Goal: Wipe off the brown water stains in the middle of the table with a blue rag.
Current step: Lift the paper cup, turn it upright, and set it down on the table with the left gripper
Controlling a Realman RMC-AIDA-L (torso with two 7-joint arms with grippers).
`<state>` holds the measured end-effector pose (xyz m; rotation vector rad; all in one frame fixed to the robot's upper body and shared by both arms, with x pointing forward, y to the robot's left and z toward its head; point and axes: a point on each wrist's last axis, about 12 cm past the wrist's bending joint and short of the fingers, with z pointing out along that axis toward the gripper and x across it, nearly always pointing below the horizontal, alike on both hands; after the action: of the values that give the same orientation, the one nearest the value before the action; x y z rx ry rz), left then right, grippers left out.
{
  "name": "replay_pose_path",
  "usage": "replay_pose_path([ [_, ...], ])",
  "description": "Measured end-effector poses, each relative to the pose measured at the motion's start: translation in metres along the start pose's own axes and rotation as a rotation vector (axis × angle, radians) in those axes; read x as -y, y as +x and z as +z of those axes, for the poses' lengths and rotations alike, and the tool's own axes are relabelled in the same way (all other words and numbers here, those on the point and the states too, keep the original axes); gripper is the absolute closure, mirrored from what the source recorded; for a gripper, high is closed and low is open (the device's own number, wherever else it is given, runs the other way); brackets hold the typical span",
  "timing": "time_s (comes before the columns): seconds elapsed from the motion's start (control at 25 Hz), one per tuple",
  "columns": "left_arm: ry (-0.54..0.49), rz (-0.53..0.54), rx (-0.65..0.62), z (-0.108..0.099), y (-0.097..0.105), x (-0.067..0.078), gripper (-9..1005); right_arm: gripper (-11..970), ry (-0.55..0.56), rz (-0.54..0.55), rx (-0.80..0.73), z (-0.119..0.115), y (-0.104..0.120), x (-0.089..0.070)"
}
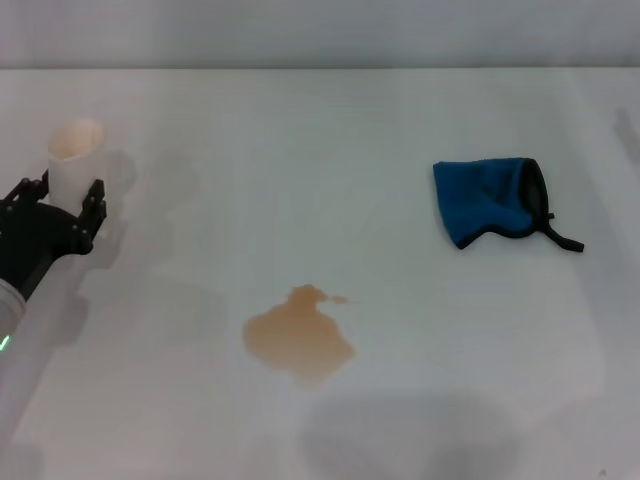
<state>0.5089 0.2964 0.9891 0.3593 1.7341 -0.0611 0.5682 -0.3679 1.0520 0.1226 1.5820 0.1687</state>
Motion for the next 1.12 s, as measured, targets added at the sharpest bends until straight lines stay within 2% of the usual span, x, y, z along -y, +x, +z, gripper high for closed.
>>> replay_pose_path([
  [0.48,0.011,-0.032,-0.046,0.004,0.004,0.011,463,133,0.002,0.004,-0.002,-0.001,0.002,-0.001],
  [0.68,0.019,0.010,-0.045,0.003,0.005,0.016,459,133,0.002,0.005,-0.004,-0.001,0.002,-0.002],
  [0.96,0.012,0.001,-0.042,-0.001,0.007,0.018,455,133,0.001,0.007,-0.004,-0.001,0.003,-0.003],
  [1.12,0.008,-0.005,-0.045,-0.004,0.009,0.018,336,132,0.002,0.008,-0.004,-0.001,0.003,-0.002],
])
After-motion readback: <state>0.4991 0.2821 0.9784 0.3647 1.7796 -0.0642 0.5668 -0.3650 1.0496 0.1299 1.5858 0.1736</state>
